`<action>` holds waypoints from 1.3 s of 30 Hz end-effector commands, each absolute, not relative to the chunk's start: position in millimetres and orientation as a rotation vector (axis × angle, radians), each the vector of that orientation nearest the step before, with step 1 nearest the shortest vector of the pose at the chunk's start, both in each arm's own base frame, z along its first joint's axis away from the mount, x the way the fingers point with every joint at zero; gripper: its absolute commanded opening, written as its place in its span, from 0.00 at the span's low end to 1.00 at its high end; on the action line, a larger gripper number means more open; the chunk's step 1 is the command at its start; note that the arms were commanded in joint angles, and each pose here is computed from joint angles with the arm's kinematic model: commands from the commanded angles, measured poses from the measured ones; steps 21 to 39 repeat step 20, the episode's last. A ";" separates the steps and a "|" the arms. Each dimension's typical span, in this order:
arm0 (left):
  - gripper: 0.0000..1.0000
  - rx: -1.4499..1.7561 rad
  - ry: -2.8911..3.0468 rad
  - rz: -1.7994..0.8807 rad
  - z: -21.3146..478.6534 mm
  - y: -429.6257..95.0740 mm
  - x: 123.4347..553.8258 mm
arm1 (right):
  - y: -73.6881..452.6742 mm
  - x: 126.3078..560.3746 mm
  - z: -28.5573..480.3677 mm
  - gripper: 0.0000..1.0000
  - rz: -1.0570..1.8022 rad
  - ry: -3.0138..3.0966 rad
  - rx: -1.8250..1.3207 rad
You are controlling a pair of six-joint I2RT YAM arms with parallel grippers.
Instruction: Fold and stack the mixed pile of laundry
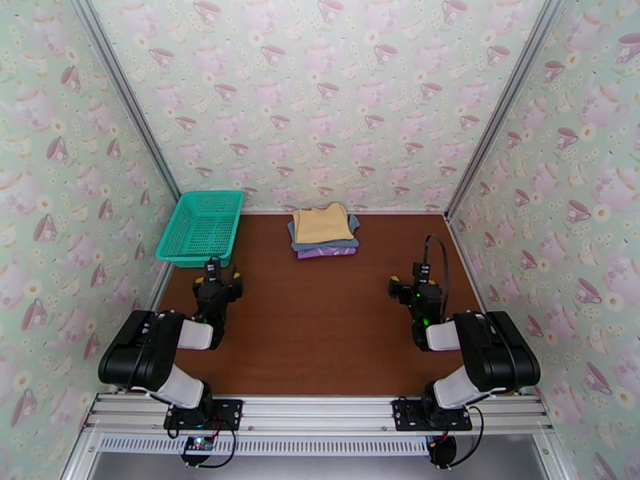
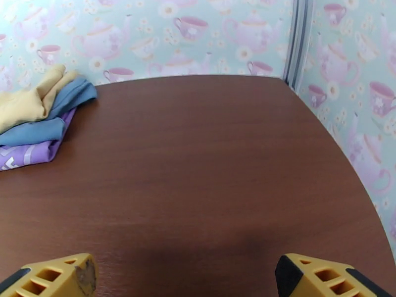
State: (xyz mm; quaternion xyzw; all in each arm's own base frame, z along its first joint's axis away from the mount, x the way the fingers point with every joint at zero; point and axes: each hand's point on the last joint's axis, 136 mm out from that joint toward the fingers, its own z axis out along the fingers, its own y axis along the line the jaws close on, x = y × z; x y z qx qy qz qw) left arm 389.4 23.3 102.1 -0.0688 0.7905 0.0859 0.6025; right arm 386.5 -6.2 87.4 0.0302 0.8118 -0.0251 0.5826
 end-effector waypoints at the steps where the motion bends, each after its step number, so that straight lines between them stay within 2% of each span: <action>1: 1.00 -0.140 1.791 0.175 114.2 19.3 395.7 | 1.8 405.6 116.3 1.00 0.016 1.826 0.049; 39: 1.00 -0.101 1.820 0.111 111.2 14.3 399.7 | 2.3 405.4 115.8 1.00 0.013 1.826 0.045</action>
